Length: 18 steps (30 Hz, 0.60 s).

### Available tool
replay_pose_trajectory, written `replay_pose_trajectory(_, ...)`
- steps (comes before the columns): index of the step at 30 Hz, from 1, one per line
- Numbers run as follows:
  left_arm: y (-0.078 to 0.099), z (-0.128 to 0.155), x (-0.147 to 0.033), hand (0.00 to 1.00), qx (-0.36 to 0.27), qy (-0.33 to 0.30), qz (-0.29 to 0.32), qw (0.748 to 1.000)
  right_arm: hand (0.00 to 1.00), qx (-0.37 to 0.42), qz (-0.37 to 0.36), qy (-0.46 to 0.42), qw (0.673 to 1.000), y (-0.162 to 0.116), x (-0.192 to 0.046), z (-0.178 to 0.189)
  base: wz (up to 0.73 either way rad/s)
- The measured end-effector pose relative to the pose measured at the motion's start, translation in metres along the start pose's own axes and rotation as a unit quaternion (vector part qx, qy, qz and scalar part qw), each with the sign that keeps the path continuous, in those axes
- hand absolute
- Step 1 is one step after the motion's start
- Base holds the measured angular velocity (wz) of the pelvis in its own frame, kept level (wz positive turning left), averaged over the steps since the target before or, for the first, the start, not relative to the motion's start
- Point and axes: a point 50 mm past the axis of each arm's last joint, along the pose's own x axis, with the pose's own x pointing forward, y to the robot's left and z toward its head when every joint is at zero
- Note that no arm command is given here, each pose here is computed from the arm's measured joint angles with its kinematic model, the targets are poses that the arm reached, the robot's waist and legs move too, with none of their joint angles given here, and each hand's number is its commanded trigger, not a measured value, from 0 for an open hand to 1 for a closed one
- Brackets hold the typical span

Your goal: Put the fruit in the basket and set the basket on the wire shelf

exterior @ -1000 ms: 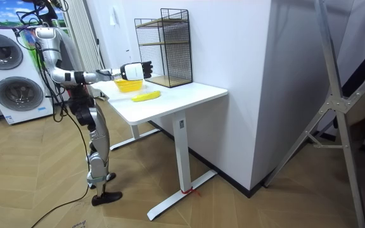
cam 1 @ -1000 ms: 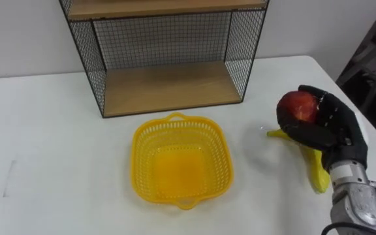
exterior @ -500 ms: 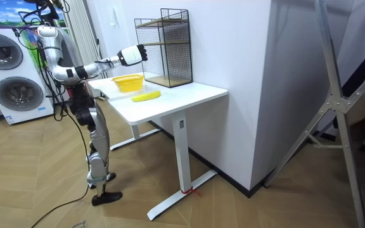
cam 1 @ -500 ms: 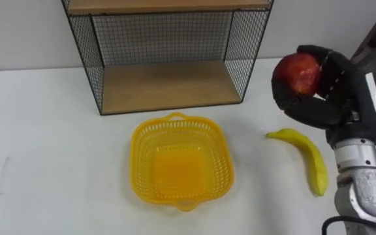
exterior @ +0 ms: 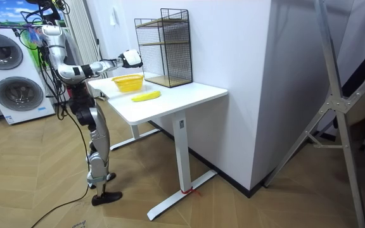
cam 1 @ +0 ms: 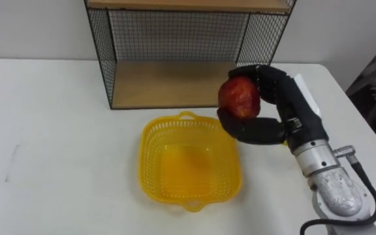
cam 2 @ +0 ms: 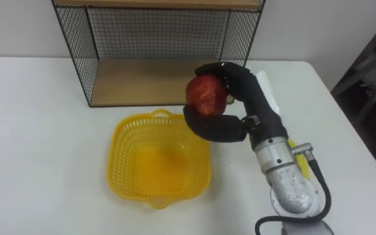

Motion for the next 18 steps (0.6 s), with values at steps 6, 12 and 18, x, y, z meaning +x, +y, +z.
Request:
replay_pose_trajectory(6, 0.002, 0.004, 0.001, 0.00, 0.018, -0.005, -0.003, 1.000, 1.00, -0.040, 0.058, 0.040, 0.997, 0.014, 0.002, -0.014, 0.06)
replay_pose_trajectory(12, 0.004, 0.007, 0.002, 0.00, 0.021, -0.003, -0.003, 1.000, 0.00, -0.092, 0.082, 0.071, 0.990, 0.016, 0.001, -0.022, 0.04)
replay_pose_trajectory(18, 0.005, 0.019, 0.003, 0.00, 0.033, -0.016, -0.002, 0.999, 0.00, -0.104, 0.130, 0.075, 0.983, 0.031, 0.000, -0.022, 0.01)
